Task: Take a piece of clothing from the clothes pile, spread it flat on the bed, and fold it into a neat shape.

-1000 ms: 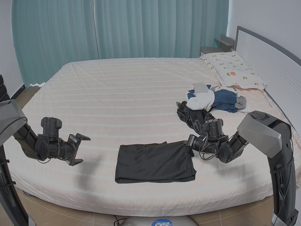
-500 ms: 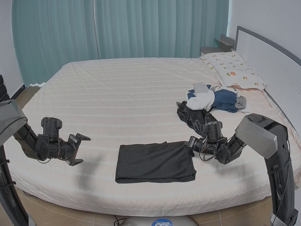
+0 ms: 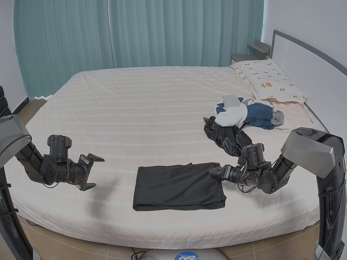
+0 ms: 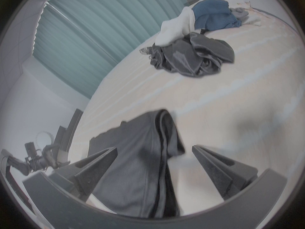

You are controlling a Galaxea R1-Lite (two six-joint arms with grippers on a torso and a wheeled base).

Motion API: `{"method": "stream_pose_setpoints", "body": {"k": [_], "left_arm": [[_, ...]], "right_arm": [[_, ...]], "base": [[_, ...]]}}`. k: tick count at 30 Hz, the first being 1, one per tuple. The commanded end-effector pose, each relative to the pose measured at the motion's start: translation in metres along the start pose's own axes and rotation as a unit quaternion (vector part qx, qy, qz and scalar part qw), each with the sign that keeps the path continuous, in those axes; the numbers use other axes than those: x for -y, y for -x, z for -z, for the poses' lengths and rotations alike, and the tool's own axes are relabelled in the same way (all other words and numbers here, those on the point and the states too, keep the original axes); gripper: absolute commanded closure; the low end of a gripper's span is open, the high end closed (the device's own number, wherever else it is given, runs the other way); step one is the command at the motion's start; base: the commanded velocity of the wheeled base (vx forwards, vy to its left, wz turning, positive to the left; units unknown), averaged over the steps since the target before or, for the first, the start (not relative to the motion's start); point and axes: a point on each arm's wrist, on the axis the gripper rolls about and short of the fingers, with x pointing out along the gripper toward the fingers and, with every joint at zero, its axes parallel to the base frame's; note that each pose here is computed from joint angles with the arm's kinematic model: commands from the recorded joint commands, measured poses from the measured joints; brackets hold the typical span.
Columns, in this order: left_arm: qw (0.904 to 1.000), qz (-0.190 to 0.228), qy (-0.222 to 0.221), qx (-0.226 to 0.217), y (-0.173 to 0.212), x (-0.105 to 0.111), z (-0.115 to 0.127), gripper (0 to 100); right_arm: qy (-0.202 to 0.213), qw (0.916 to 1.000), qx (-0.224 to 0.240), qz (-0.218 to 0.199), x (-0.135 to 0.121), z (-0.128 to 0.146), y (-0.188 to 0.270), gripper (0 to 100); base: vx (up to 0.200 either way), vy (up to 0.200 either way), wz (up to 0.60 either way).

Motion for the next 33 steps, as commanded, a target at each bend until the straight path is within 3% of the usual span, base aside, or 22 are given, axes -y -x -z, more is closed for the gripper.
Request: {"method": "stream_pose_setpoints", "body": {"k": [1,10,15,16,33], "left_arm": [[1.0,0.0,0.0,0.0,0.0,0.0,0.0,0],[1.0,-0.001,0.0,0.0,0.0,-0.001,0.0,0],[1.0,-0.001,0.0,0.0,0.0,-0.001,0.0,0],[1.0,-0.001,0.0,0.0,0.0,-0.001,0.0,0],[1.0,-0.001,0.0,0.0,0.0,-0.001,0.0,0]], "right_arm": [[0.019,0.9983,-0.042,-0.034,-0.013,0.017,0.05,0],[0.03,0.9962,-0.072,-0.038,-0.016,0.045,0.049,0],[0.03,0.9958,-0.078,-0.036,-0.016,0.047,0.048,0],[0.031,0.9957,-0.08,-0.034,-0.016,0.048,0.049,100],[0.047,0.9944,-0.094,-0.013,-0.003,0.055,0.065,100]], "base": [[0.0,0.0,0.0],[0.0,0.0,0.0],[0.0,0.0,0.0],[0.0,0.0,0.0],[0.0,0.0,0.0]]}}
